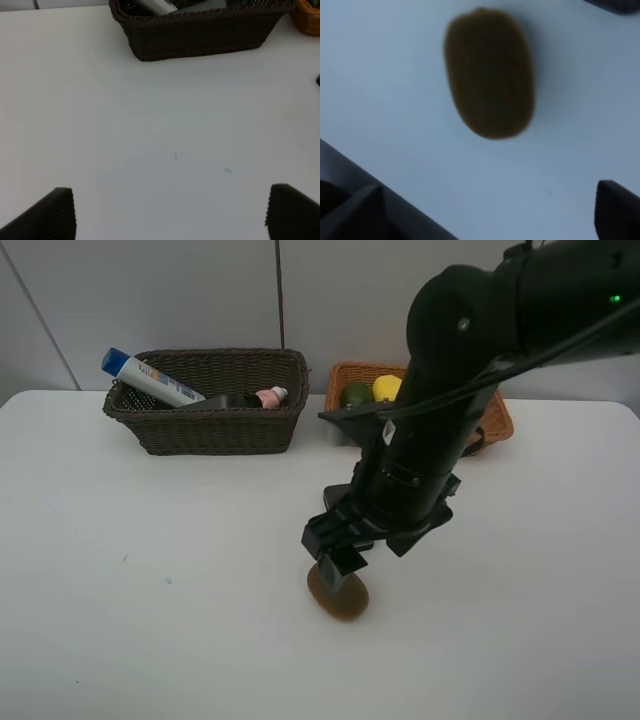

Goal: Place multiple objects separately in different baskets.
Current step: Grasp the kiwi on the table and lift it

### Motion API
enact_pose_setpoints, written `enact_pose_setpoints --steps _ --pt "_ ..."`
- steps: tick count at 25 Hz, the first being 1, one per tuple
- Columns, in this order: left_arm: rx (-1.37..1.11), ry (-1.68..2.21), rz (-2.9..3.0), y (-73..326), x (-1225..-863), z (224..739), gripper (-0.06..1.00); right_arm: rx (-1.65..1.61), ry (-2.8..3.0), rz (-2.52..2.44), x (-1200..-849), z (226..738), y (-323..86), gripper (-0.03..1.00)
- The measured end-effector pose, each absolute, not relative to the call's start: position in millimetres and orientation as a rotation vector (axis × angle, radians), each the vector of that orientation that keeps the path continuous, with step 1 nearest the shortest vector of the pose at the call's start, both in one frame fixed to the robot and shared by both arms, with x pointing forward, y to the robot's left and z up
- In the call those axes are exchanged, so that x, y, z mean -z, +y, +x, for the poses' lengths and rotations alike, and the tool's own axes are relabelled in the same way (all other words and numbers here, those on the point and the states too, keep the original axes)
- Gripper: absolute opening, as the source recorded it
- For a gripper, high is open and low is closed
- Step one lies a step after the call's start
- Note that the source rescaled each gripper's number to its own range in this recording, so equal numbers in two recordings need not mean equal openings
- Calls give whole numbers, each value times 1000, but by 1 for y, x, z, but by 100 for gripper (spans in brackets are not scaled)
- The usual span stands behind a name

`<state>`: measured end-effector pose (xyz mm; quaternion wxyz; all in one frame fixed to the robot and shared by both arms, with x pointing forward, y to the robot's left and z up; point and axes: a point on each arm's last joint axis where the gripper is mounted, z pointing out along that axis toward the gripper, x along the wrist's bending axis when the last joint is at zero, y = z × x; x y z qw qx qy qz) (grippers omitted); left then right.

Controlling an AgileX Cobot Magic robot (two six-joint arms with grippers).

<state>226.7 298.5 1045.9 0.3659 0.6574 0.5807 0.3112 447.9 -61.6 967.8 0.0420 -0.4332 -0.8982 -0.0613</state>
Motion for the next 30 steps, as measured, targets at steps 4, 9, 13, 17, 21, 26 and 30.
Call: enact_pose_setpoints --steps 4,9,13,17,21,26,30 --pt "-800 1493 1690 299 -1046 227 100 300 -2797 -1306 -957 449 -48 98" --pt "-800 1493 1690 299 -1046 227 100 246 -2800 -1316 -932 455 -44 98" --pt "-800 1493 1690 299 -1046 227 100 155 -2790 -1316 -909 456 -42 98" --pt "-800 1493 1690 299 -1046 227 100 109 -2784 -1318 -890 458 -40 98" --pt "-800 1493 1690 299 -1046 227 100 78 -2779 -1319 -880 458 -40 98" --pt "-800 1493 1690 299 -1046 227 100 79 -2780 -1320 -876 459 -39 69" --pt "-800 1493 1690 299 -1046 227 100 78 -2779 -1320 -876 459 -39 35"
